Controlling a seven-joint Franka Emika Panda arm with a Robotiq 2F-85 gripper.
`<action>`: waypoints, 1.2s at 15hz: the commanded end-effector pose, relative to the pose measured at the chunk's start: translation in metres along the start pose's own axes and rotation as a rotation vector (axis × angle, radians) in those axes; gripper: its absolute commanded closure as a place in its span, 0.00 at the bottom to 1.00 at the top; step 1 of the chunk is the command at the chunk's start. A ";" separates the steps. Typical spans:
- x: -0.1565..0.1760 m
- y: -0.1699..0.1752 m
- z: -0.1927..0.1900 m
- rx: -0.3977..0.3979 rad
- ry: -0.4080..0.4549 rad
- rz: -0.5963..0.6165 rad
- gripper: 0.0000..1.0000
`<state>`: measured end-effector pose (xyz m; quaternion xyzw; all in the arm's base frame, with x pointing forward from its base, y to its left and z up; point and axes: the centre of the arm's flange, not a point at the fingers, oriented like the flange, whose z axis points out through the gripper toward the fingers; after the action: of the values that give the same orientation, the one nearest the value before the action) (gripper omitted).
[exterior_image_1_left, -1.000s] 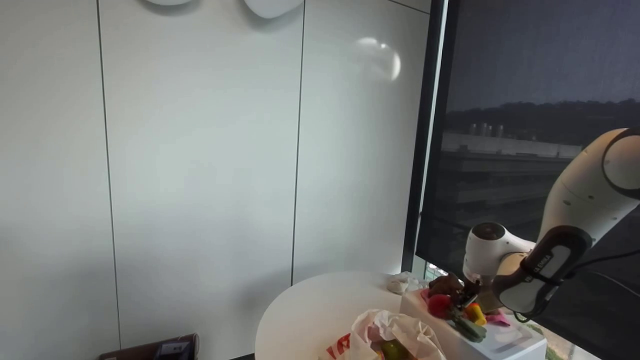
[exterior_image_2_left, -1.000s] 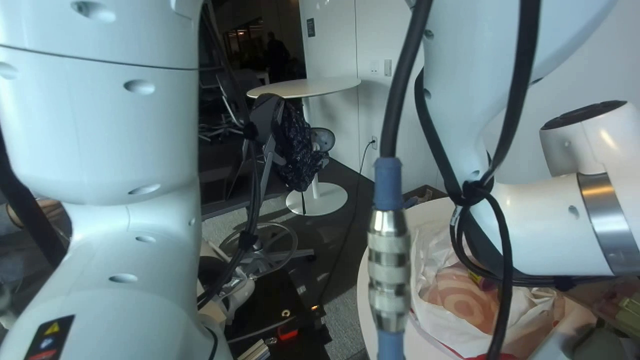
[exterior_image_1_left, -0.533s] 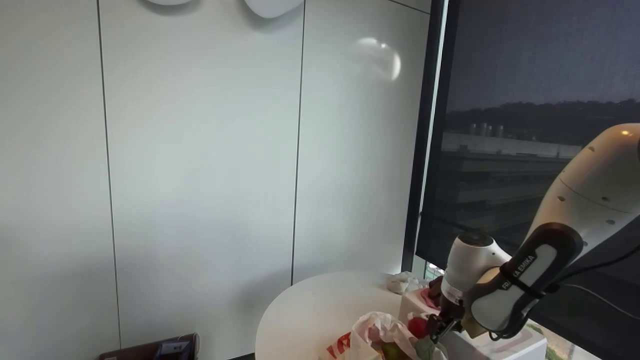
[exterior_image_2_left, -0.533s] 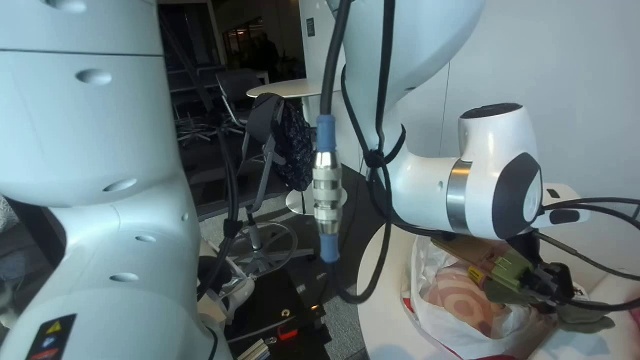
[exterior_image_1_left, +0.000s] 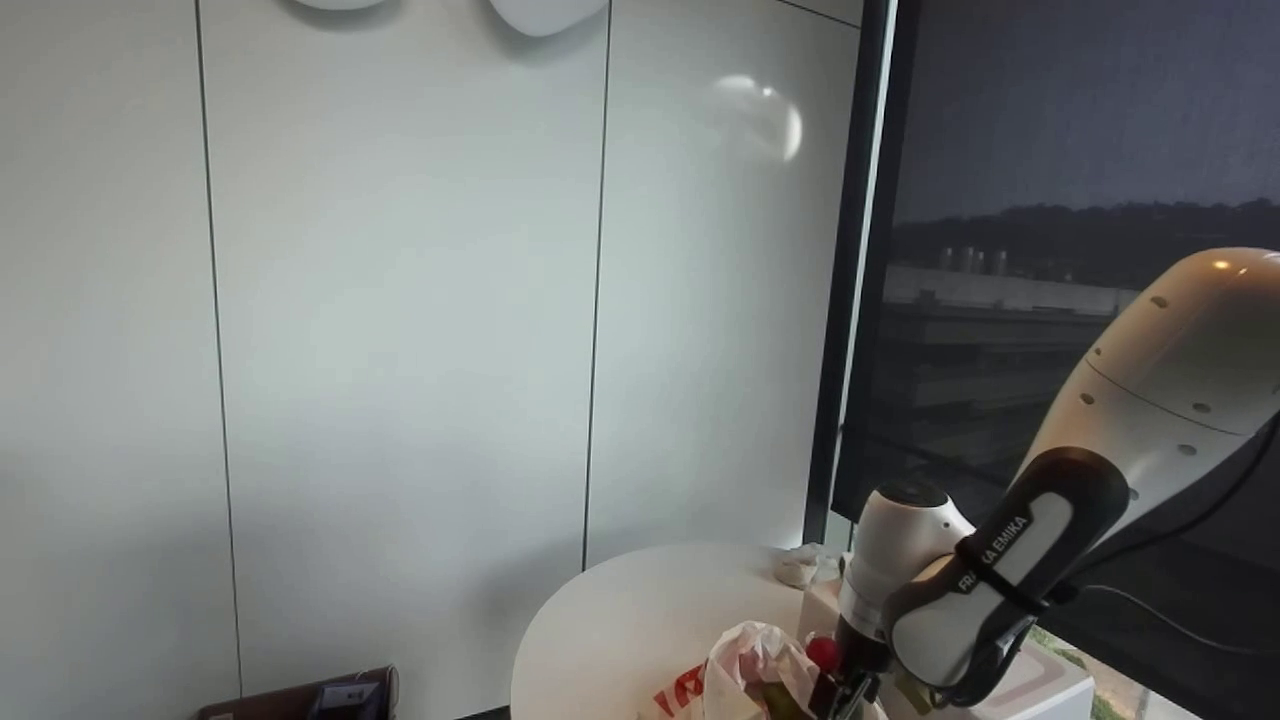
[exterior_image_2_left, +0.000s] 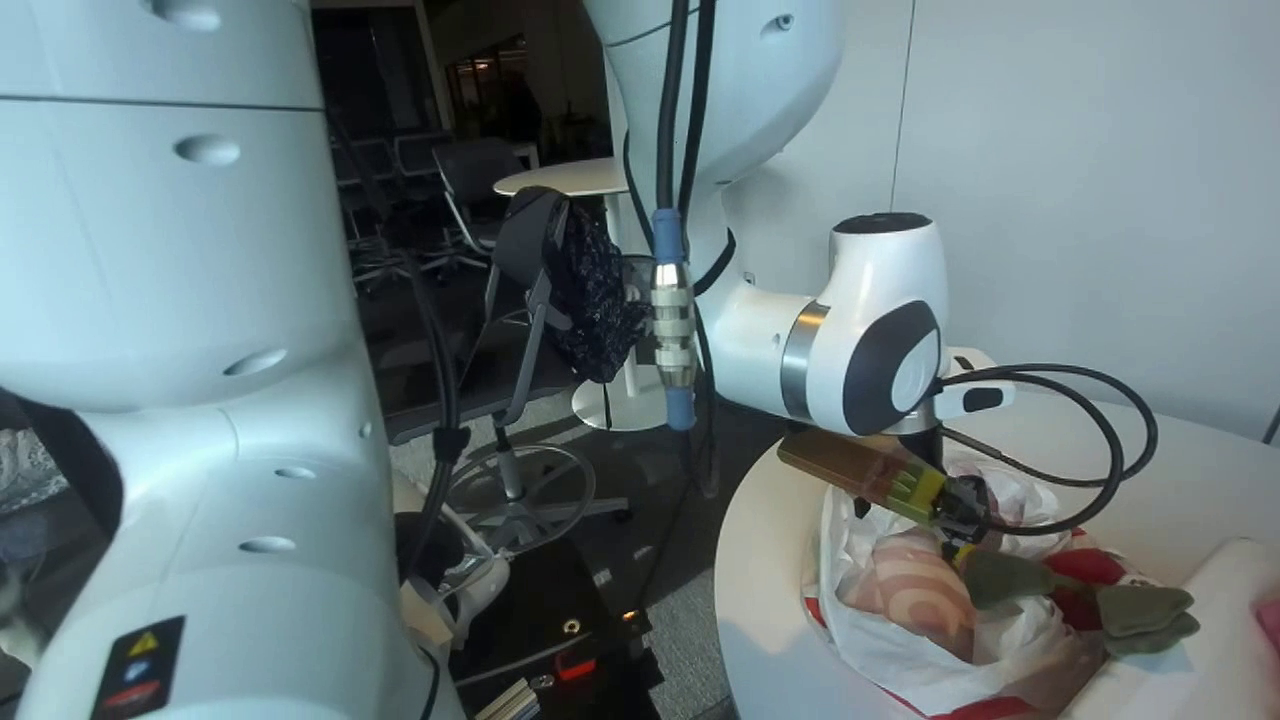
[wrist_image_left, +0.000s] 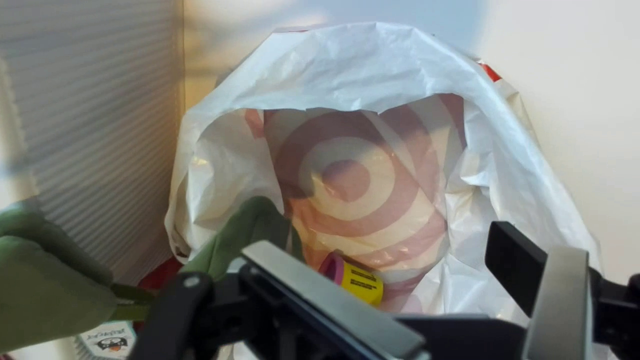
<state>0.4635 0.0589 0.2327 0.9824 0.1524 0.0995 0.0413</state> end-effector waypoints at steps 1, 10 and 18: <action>0.015 0.003 0.019 0.010 0.042 -0.023 0.00; 0.083 0.003 0.074 0.121 0.061 0.163 0.00; 0.104 0.021 0.127 0.144 0.066 0.222 0.00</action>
<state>0.5739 0.0681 0.1516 0.9915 0.0523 0.1140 -0.0352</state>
